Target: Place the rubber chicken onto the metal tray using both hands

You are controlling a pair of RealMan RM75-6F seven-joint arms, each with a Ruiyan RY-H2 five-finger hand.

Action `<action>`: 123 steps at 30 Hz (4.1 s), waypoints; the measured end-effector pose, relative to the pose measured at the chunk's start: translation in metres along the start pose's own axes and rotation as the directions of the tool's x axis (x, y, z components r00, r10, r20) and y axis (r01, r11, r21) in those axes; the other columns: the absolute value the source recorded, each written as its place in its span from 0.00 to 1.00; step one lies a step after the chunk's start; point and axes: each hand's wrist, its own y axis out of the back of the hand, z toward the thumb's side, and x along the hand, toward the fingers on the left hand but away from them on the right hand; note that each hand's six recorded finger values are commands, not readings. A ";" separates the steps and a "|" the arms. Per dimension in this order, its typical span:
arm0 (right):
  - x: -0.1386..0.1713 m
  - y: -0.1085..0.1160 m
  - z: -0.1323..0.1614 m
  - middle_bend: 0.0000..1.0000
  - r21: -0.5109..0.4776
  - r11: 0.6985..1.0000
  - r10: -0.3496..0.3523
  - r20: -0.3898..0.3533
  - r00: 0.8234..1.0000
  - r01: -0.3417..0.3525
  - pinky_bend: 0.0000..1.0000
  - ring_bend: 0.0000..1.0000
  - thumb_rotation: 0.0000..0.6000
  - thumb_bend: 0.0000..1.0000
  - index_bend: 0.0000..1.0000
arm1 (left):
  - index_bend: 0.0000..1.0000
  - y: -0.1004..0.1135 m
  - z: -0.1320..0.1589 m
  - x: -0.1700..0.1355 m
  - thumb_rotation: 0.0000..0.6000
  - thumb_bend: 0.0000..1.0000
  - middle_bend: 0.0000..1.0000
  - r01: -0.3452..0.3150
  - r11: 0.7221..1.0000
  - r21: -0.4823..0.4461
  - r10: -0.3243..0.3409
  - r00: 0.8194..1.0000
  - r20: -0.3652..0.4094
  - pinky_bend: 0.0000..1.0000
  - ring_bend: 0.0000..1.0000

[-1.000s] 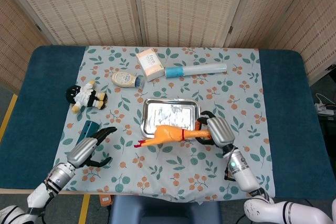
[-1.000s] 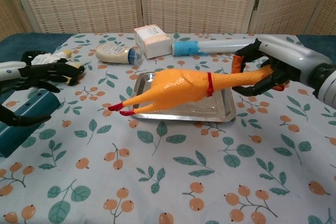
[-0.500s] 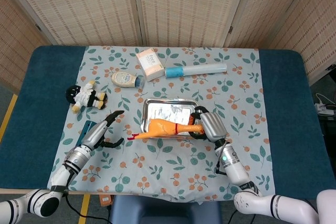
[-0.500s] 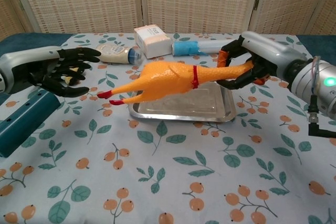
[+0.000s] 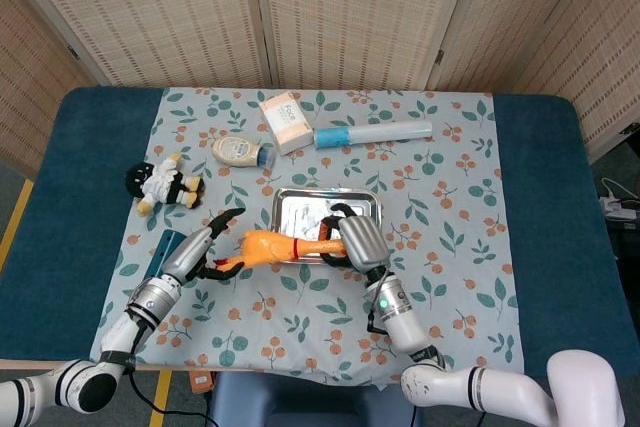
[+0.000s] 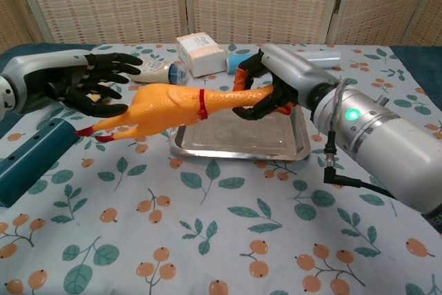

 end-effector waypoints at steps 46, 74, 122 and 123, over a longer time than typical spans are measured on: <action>-0.018 0.013 0.021 0.55 -0.138 0.990 -0.034 0.041 0.999 0.040 0.73 0.60 1.00 0.29 0.93 | 0.00 0.004 -0.011 0.032 1.00 0.37 0.00 0.085 0.988 -0.129 -0.099 0.989 -0.111 0.07 0.00; -0.018 0.010 0.036 0.55 -0.158 0.987 -0.004 0.022 1.000 0.007 0.73 0.60 1.00 0.29 0.93 | 0.58 0.011 -0.019 0.047 1.00 0.49 0.52 0.004 0.996 -0.093 -0.017 0.991 -0.136 0.51 0.41; -0.006 0.012 0.028 0.55 -0.117 0.993 0.010 0.042 0.999 -0.005 0.73 0.60 1.00 0.29 0.93 | 0.73 -0.007 0.010 0.037 1.00 0.56 0.69 0.035 0.979 -0.200 -0.036 0.999 -0.003 0.64 0.54; -0.006 0.012 0.028 0.55 -0.118 0.993 0.009 0.043 0.999 -0.003 0.73 0.60 1.00 0.29 0.93 | 0.81 -0.005 0.010 0.038 1.00 0.62 0.79 0.015 0.978 -0.208 -0.016 1.000 -0.003 0.76 0.64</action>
